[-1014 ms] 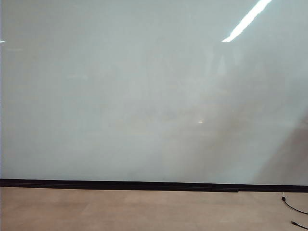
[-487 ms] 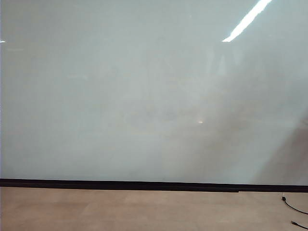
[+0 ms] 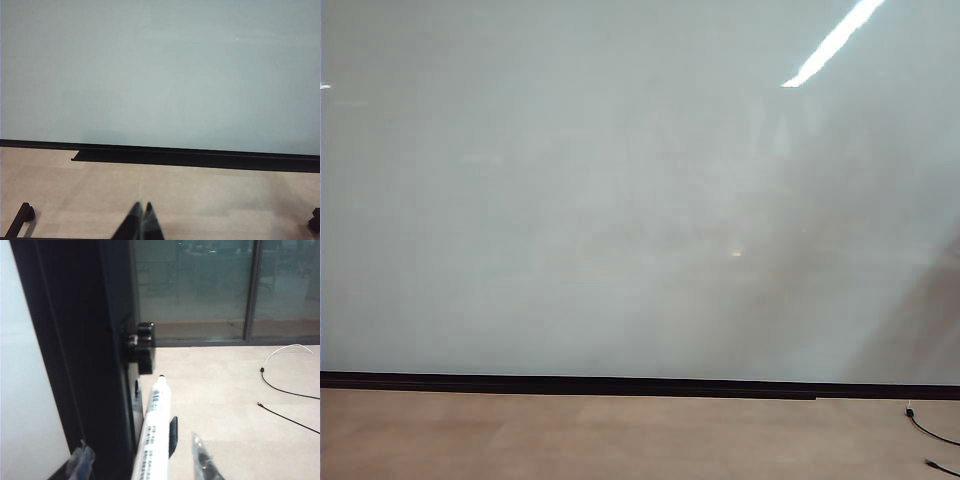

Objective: Pick up the pen on the shelf to the right of the whiteboard and write the letter A.

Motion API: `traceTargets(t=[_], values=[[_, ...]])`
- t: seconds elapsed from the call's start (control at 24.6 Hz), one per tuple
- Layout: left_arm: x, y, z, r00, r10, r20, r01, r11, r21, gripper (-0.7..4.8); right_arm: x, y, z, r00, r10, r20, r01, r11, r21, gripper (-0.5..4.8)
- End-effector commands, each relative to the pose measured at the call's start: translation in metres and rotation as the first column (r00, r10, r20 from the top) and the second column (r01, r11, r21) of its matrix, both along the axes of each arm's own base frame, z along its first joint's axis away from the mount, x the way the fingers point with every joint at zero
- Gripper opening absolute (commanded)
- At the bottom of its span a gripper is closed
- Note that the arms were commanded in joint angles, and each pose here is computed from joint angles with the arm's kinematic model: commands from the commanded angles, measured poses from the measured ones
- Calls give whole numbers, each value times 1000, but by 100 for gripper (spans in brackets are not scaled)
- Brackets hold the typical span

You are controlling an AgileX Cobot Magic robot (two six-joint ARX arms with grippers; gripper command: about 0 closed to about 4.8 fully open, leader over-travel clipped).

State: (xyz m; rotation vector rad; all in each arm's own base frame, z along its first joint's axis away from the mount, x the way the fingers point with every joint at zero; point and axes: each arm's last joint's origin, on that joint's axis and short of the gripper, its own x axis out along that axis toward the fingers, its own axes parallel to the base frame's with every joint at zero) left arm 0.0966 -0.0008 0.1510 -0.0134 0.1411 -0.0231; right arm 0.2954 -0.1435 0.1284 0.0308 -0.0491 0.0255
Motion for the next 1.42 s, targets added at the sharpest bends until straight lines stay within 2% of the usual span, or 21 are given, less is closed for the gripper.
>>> traceTargets(t=[0.04,0.32,0.41,1.42], values=[[0,0,2,1000,-1,10,1,1000,4,-5,0,-1,3,1000,-3,19,3,1000,-8,227],[0,0,2,1000,-1,10,1,1000,4,-4,0,-1,3,1000,13,17,-13,1000,-9,226],[0,0,2,1000,-1,10,1,1000,4,-5,-1,-1,2,1000,15,15,-15,1000,-8,209],[0,0,2,1000,-1,10,1,1000,4,-4,-3,-1,2,1000,21,14,-21,1000,-9,206]])
